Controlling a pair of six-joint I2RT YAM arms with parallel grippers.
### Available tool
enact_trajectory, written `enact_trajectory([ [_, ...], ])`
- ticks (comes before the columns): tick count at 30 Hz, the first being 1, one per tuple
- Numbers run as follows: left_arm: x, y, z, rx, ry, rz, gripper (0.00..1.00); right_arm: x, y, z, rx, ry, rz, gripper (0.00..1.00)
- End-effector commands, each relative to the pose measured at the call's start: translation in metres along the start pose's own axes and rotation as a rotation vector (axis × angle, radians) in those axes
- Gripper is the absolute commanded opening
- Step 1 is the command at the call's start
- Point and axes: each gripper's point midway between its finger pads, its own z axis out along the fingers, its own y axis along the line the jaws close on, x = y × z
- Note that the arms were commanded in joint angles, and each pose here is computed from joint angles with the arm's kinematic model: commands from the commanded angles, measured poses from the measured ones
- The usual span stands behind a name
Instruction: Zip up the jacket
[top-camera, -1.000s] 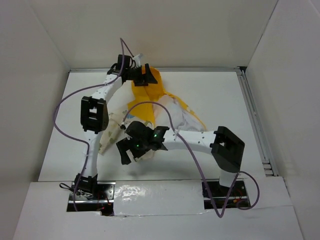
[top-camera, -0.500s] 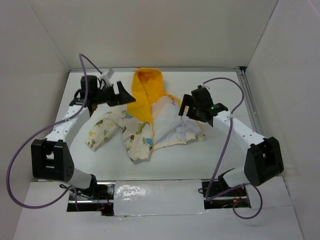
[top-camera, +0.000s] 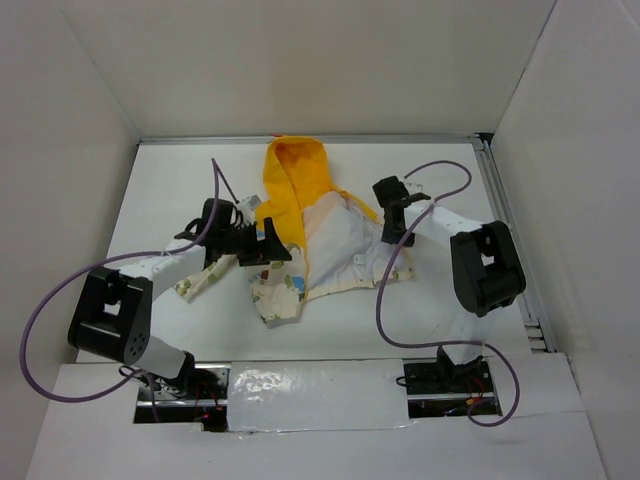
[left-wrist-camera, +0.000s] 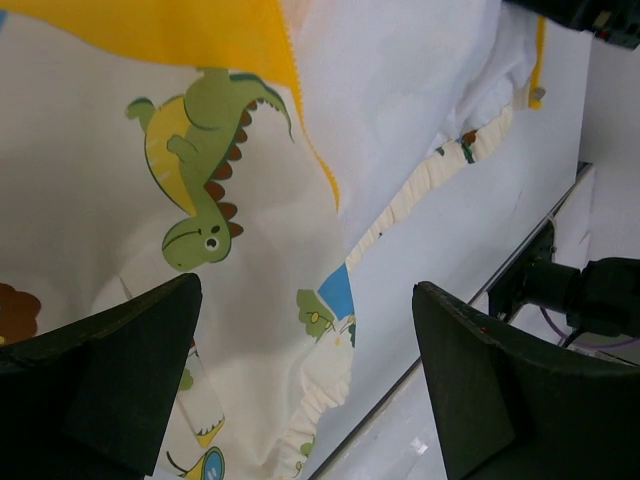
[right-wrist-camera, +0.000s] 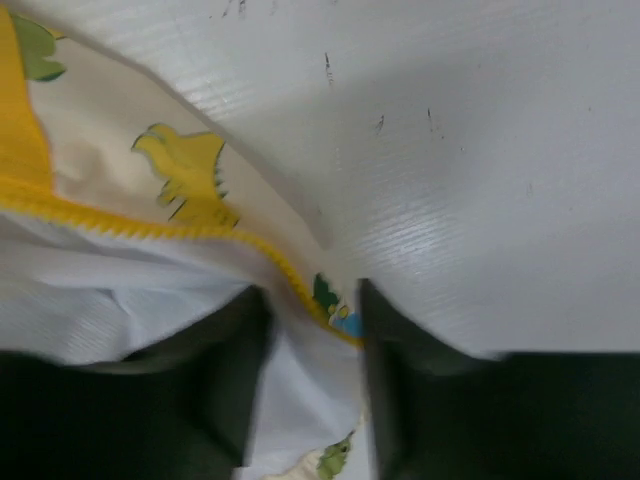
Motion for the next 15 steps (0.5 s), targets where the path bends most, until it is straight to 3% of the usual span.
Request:
enact_trajectory([
  [1, -0.002, -0.005, 0.004, 0.007, -0.023, 0.020, 0.99, -0.004, -0.009, -0.007, 0.016, -0.017, 0.003, 0.39],
  [2, -0.003, -0.002, 0.007, -0.005, -0.023, 0.013, 0.99, -0.006, -0.008, -0.011, 0.006, -0.025, 0.010, 0.17],
  [4, 0.000, 0.002, 0.009, -0.035, -0.016, -0.003, 0.99, -0.017, -0.009, -0.031, -0.004, -0.072, 0.020, 0.02],
  [8, 0.010, 0.010, 0.012, -0.074, -0.009, -0.027, 0.99, -0.030, -0.005, -0.081, 0.016, -0.182, -0.001, 0.01],
  [11, 0.013, 0.006, 0.008, -0.056, -0.016, -0.030, 0.99, -0.022, 0.025, -0.116, -0.043, -0.219, -0.074, 0.01],
  [15, 0.016, 0.005, 0.001, -0.089, -0.029, -0.082, 0.99, 0.022, 0.099, -0.146, -0.204, -0.189, -0.254, 0.02],
])
